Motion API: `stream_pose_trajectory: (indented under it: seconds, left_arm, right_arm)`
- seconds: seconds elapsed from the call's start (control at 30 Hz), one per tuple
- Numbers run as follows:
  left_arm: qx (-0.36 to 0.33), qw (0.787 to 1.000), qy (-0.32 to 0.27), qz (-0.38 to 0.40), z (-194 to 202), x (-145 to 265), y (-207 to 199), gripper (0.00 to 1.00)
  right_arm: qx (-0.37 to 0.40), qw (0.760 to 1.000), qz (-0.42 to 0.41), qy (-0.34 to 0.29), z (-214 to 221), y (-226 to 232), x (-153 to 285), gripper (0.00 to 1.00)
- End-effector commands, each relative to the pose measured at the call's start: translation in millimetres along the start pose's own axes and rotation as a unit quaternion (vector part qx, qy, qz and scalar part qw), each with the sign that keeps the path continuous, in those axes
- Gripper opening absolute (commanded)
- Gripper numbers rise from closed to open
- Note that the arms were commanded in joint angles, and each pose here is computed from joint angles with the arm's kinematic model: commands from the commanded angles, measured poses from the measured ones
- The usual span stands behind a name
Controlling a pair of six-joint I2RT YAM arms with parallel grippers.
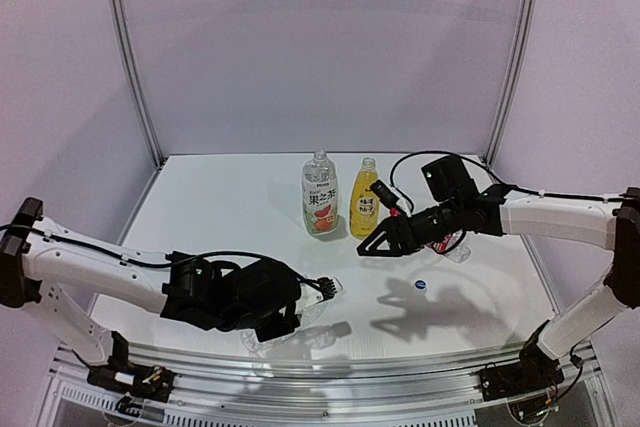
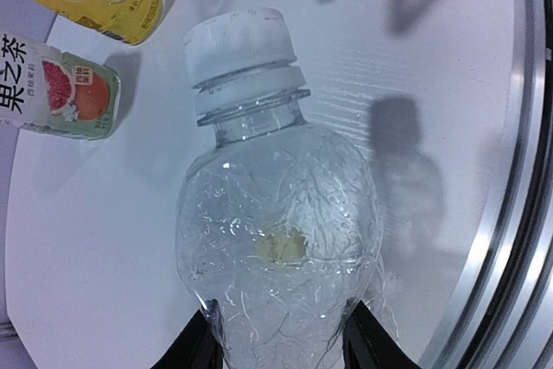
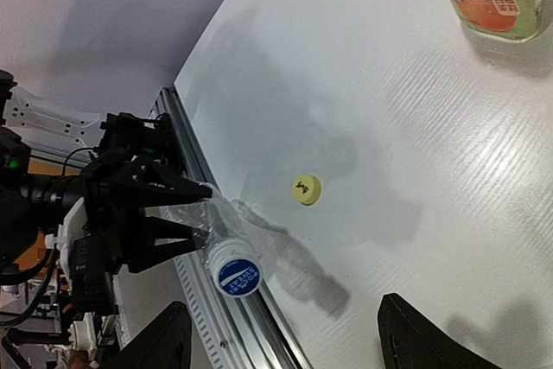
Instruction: Unscrew the bottle caps
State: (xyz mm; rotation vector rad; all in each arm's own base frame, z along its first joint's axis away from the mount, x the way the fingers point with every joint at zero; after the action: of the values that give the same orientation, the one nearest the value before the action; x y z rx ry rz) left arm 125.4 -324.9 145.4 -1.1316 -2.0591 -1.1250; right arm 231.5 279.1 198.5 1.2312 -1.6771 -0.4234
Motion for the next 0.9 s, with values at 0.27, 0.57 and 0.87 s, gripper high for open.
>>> stream_pose_trajectory:
  seconds: [0.27, 0.57, 0.87]
  left_arm:
    - [-0.016, 0.996, -0.060, -0.069, -5, 21, 5, 0.06]
    - [-0.028, 0.996, -0.060, -0.068, -4, 20, 1, 0.00]
    - [-0.034, 0.995, -0.058, -0.079, -3, 20, 2, 0.00]
  right_arm:
    - [0.013, 0.998, -0.033, 0.046, 6, 9, -35, 0.74]
    - [0.032, 0.996, -0.047, 0.072, 14, 21, -51, 0.71]
    - [0.037, 0.991, -0.079, 0.099, 22, 34, -59, 0.66]
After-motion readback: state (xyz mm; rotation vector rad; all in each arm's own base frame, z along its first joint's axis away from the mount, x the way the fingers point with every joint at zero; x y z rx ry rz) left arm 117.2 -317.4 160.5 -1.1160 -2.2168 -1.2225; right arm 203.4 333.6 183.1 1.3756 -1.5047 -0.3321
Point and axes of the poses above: each gripper's point midway between its finger pads, its own x axis back along the fingers, its own y axis along the line the jaws close on, z = x × y, the point moved 5 cm from there along x, back along the fingers, and after that the axes turned 1 degree about -x, right-handed, at the moved point
